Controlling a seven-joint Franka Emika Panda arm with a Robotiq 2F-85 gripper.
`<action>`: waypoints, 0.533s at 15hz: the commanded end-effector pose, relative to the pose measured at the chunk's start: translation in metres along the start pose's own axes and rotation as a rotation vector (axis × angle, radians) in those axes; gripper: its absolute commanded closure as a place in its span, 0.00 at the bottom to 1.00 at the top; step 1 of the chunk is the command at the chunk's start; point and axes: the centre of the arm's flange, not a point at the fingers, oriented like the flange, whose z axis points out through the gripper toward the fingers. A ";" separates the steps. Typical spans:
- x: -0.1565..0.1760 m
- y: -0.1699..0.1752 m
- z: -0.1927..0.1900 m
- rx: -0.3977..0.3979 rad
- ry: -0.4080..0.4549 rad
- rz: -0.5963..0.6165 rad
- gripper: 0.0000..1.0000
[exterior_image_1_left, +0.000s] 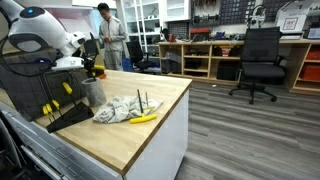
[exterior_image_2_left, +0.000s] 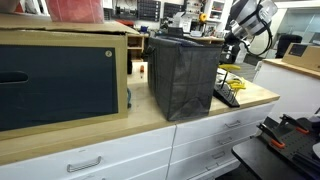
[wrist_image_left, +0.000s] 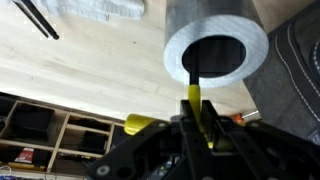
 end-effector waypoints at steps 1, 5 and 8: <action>-0.031 -0.016 0.022 -0.062 -0.030 -0.021 0.96; -0.033 -0.027 0.031 -0.111 -0.046 -0.051 0.96; -0.033 -0.032 0.038 -0.118 -0.066 -0.079 0.52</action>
